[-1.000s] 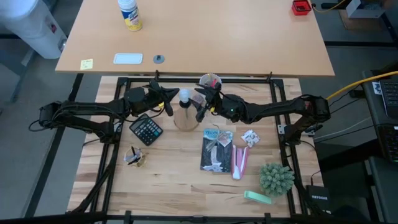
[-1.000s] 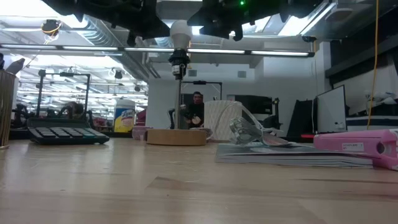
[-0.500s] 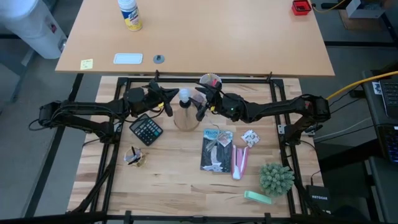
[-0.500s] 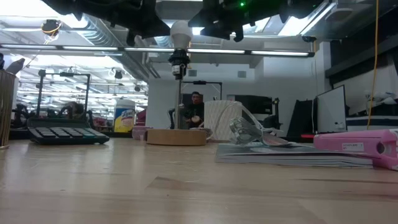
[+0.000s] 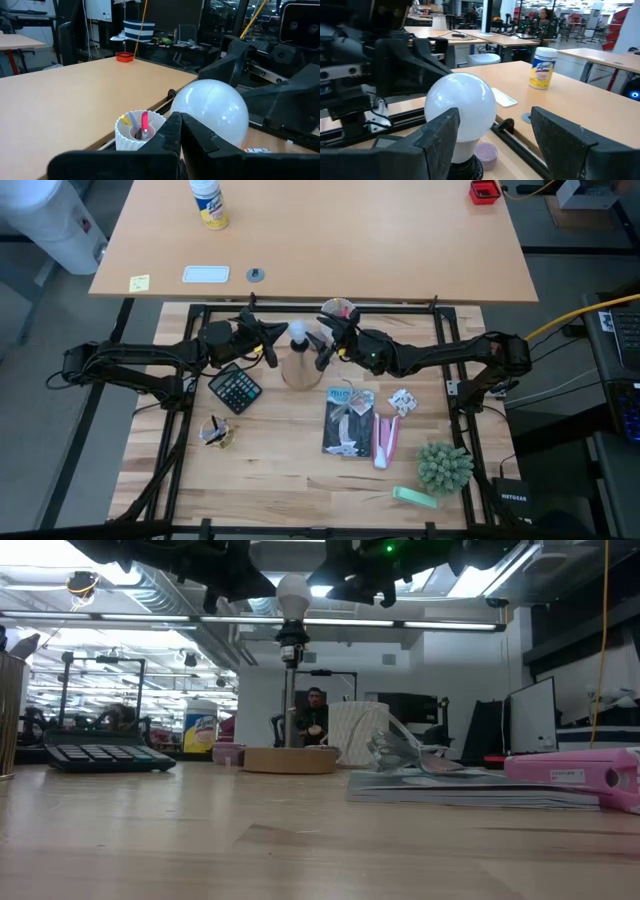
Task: Screw lightbulb
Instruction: Remove the lightbulb from the lamp
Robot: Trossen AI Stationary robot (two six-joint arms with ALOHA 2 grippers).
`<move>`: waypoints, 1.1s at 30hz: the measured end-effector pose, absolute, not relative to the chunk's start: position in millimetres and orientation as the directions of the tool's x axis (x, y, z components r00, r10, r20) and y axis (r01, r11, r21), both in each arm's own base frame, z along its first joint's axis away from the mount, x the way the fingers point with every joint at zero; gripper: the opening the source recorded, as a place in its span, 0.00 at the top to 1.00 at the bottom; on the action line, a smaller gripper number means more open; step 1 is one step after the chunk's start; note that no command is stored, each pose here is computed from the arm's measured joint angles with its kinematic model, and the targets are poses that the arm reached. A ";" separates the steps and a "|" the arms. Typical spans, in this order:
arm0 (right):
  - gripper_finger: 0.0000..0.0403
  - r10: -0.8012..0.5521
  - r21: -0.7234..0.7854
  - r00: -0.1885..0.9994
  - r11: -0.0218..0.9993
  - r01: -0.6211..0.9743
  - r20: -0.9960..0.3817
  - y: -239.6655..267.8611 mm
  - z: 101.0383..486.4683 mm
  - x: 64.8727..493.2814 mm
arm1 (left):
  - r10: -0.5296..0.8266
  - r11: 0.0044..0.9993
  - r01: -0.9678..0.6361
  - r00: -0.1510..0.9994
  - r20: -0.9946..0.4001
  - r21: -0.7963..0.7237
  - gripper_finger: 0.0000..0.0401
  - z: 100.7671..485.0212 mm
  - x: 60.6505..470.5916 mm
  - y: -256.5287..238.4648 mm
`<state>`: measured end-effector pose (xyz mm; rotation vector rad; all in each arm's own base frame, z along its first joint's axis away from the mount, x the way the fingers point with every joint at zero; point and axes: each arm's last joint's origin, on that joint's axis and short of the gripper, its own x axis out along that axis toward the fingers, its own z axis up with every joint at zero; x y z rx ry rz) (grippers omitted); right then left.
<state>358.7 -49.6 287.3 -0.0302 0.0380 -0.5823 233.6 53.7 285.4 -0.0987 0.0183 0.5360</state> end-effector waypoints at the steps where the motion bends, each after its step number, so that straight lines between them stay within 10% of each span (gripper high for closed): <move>1: 0.37 -0.554 -0.039 0.832 0.832 0.553 -0.027 -49.8 287.3 358.6 | 0.507 0.856 -0.509 0.861 -0.044 -0.089 1.00 285.2 233.6 53.7; 33: 0.37 -0.628 -0.108 0.778 0.775 0.623 -0.026 -54.6 298.1 348.1 | 0.480 0.877 -0.477 0.873 0.092 -0.048 1.00 303.5 229.5 37.9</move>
